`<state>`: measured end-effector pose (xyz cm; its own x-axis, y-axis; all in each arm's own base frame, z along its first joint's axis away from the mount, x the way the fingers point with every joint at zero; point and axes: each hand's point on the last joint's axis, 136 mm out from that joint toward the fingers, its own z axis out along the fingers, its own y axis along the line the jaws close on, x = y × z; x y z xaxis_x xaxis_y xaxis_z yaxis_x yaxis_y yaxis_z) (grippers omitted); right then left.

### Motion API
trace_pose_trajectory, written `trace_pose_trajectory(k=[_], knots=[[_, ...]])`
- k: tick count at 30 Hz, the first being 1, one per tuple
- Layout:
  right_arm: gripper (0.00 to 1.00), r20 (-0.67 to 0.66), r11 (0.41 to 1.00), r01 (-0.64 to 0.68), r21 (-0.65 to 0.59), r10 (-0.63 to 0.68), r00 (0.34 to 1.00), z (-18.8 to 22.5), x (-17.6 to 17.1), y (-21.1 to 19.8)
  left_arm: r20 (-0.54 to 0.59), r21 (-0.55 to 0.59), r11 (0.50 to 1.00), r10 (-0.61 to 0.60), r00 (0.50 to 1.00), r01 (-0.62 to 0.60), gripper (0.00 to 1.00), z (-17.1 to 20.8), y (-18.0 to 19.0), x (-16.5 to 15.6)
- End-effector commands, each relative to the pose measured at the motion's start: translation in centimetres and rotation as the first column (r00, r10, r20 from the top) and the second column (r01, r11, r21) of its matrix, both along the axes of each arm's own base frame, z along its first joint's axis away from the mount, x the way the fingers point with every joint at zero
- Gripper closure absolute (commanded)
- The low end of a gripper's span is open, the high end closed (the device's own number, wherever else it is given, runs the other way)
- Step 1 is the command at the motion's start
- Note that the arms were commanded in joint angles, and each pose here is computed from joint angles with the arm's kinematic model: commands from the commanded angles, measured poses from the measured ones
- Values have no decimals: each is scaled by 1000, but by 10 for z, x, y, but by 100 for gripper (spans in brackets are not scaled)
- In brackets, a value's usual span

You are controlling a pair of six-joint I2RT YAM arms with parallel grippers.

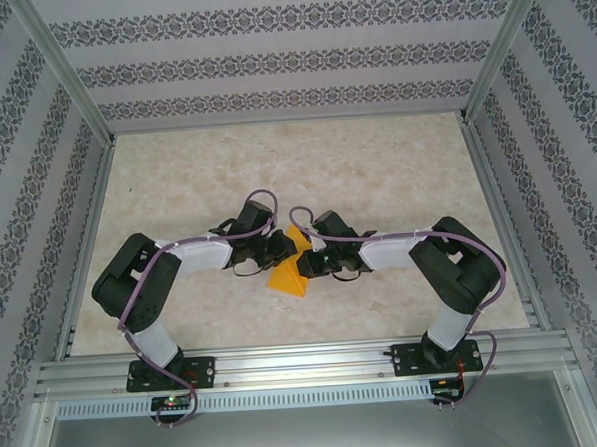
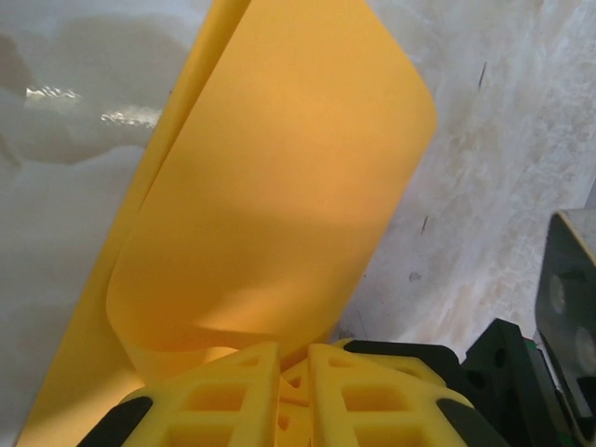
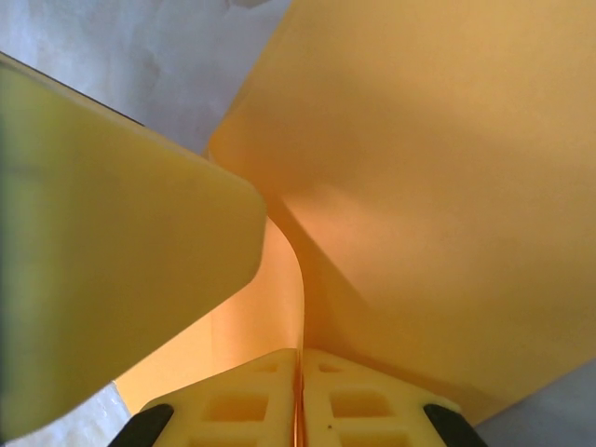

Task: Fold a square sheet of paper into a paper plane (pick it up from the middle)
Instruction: Fold the triangle a second time at the center of the table.

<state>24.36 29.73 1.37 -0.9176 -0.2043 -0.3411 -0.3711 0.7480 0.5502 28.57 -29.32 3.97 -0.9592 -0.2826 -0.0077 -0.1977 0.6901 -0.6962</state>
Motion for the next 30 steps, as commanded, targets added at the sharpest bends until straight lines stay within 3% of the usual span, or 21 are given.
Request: trace_pose_trajectory(k=[1,12,16,20,25,28,30], knots=[[89,-29,999,9,-42,-10,1000,-15,-5,-8,-11,18,1000,3,1000,-2,83,-12,-1,-2],[88,-32,999,18,-33,-19,999,-12,-4,-7,-43,81,997,4,999,0,83,-40,11,-12],[82,0,999,48,-10,-48,999,9,4,-4,-56,110,994,-2,998,8,84,-49,18,-18],[63,70,993,120,0,-120,990,41,13,-13,-58,117,993,-9,998,15,84,-52,21,-22],[59,114,979,203,28,-205,972,69,10,-30,-57,111,994,-16,998,22,84,-52,19,-23],[71,57,971,166,171,-178,982,84,-4,-7,-56,108,994,-18,998,24,84,-51,18,-22],[82,12,966,174,189,-180,984,81,-13,5,-54,107,994,-22,998,27,84,-50,18,-22]])
